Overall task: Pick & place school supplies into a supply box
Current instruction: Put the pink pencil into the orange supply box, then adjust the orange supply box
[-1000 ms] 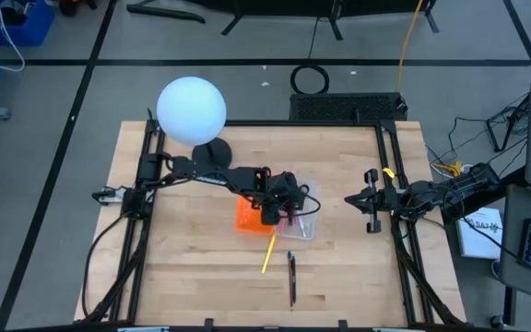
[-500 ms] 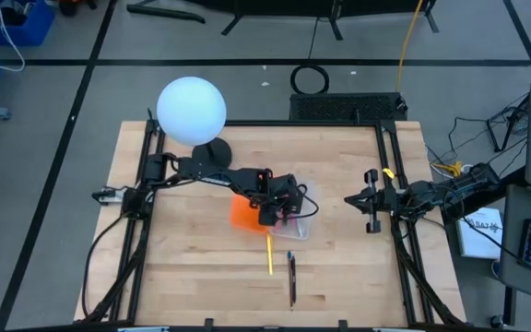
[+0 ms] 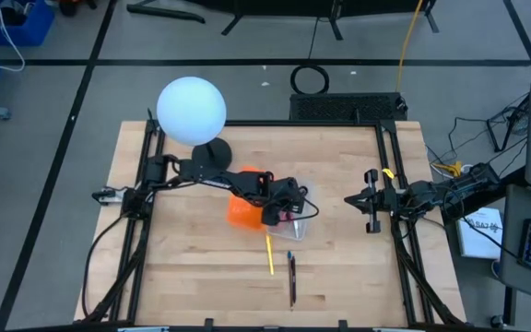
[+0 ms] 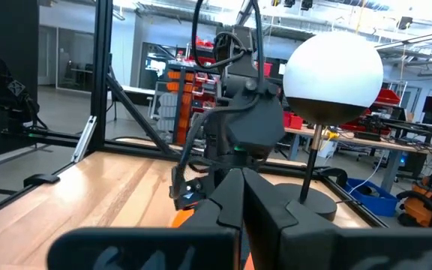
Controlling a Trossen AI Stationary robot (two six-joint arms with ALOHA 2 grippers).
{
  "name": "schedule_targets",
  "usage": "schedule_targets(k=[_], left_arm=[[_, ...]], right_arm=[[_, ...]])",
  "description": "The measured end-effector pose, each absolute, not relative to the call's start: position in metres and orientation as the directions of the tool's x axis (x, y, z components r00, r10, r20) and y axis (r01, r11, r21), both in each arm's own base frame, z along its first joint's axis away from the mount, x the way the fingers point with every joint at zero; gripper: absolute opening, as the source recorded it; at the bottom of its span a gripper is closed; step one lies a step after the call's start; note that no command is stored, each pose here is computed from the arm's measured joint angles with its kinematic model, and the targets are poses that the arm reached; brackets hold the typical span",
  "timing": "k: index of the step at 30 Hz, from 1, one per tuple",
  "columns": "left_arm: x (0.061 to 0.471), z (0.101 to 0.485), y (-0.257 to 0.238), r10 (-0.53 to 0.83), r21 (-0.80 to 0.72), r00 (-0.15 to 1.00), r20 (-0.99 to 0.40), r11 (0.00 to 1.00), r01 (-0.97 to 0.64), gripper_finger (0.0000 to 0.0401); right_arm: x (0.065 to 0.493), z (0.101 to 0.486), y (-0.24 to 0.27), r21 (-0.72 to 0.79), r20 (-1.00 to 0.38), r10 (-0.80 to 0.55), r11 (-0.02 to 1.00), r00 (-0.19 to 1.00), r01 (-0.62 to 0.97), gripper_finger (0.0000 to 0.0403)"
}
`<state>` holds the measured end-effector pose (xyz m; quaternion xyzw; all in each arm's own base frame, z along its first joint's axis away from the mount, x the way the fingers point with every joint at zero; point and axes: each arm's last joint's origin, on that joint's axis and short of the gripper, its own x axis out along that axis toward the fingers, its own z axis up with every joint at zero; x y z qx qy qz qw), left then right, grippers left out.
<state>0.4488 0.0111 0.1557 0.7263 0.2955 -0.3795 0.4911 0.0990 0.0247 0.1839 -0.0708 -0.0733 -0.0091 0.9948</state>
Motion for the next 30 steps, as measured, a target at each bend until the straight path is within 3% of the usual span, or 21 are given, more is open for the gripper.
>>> schedule_targets(k=[6,15,20,26,30], left_arm=[[0.454,0.163,0.007,0.061,0.529,0.568,-0.821,-0.292,0.797,0.0031],[0.453,0.165,0.008,0.062,0.546,0.553,-0.831,-0.108,0.831,0.0010],[0.454,0.165,0.006,0.083,0.551,0.558,-0.826,-0.094,0.829,0.0057],[0.454,0.168,0.001,0.225,0.562,0.561,-0.797,-0.068,0.825,0.0090],[0.443,0.189,0.000,0.264,0.577,0.536,-0.802,0.110,0.810,0.0065]], right_arm=[[0.099,0.184,0.025,-0.117,0.147,-0.007,0.993,0.989,0.025,0.0000],[0.099,0.184,0.025,-0.106,0.147,-0.007,0.994,0.989,0.022,0.0000],[0.099,0.184,0.025,-0.089,0.146,-0.006,0.996,0.989,0.019,0.0000],[0.099,0.184,0.025,-0.090,0.147,-0.006,0.996,0.989,0.019,0.0000],[0.099,0.184,0.025,-0.089,0.147,-0.004,0.996,0.989,0.017,0.0000]])
